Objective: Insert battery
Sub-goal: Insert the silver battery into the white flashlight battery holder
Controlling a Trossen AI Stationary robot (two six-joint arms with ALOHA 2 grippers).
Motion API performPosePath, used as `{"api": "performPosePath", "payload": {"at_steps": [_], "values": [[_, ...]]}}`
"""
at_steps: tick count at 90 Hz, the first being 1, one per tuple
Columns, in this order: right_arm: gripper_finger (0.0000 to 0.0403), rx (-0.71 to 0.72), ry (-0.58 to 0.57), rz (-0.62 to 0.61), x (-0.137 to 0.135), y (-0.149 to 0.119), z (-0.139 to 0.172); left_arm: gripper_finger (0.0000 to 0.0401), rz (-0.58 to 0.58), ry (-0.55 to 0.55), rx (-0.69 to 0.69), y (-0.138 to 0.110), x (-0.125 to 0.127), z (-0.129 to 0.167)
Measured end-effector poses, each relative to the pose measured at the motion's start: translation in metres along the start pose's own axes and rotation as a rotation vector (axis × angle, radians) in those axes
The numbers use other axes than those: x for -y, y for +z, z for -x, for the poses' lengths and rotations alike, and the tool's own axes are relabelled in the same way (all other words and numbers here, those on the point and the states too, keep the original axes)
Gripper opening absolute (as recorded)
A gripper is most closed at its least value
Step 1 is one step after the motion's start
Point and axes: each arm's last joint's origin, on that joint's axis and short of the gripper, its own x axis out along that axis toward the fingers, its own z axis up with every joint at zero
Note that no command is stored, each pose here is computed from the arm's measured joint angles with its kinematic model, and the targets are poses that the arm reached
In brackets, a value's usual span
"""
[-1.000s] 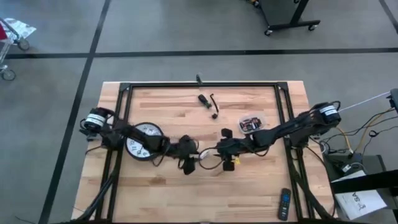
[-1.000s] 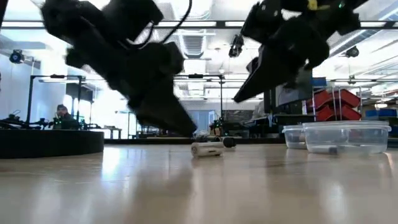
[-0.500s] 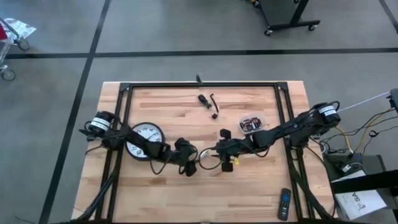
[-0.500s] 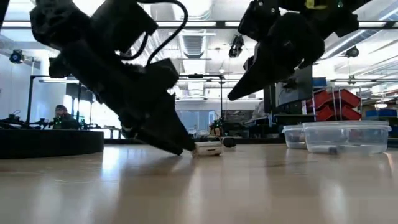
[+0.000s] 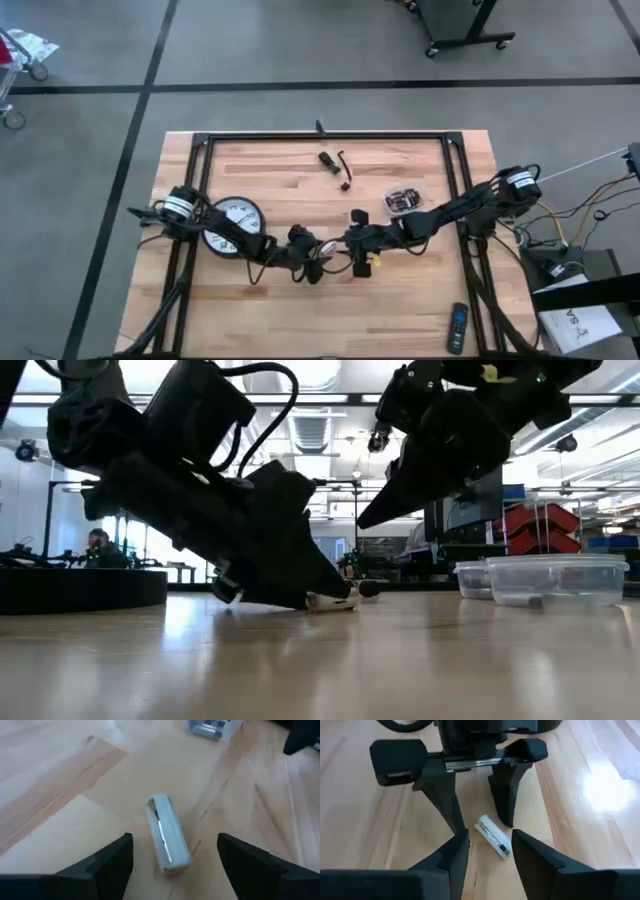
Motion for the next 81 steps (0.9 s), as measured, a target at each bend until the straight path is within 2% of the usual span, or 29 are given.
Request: {"api": "performPosePath", "payload": {"at_steps": [11,18,42,53,62,69,81], "values": [[0.0112,-0.004,0.000,-0.030,0.000,0.000,0.002,0.0266,-0.002,0.006,-0.001,-0.004,-0.002,-0.003],[0.0102,-0.006,-0.001,-0.030,0.001,0.004,0.006,0.0246,-0.005,0.018,0.000,-0.005,-0.003,-0.003],[0.0065,-0.097,-0.013,0.007,0.001,0.019,0.016,0.0105,-0.041,0.049,0.001,-0.006,-0.006,-0.004],[0.0053,-0.181,-0.029,0.023,0.001,0.027,0.021,0.0063,-0.064,0.043,-0.001,-0.006,-0.005,-0.004],[0.0048,-0.268,-0.068,0.049,0.003,0.032,0.028,0.0059,-0.115,0.029,0.000,-0.004,-0.004,-0.003],[0.0049,-0.338,-0.110,0.073,0.005,0.033,0.034,0.0071,-0.174,0.019,0.009,-0.001,-0.002,-0.002],[0.0058,-0.424,-0.133,0.065,0.007,0.024,0.039,0.0095,-0.369,0.032,0.027,0.005,0.000,0.002]]}}
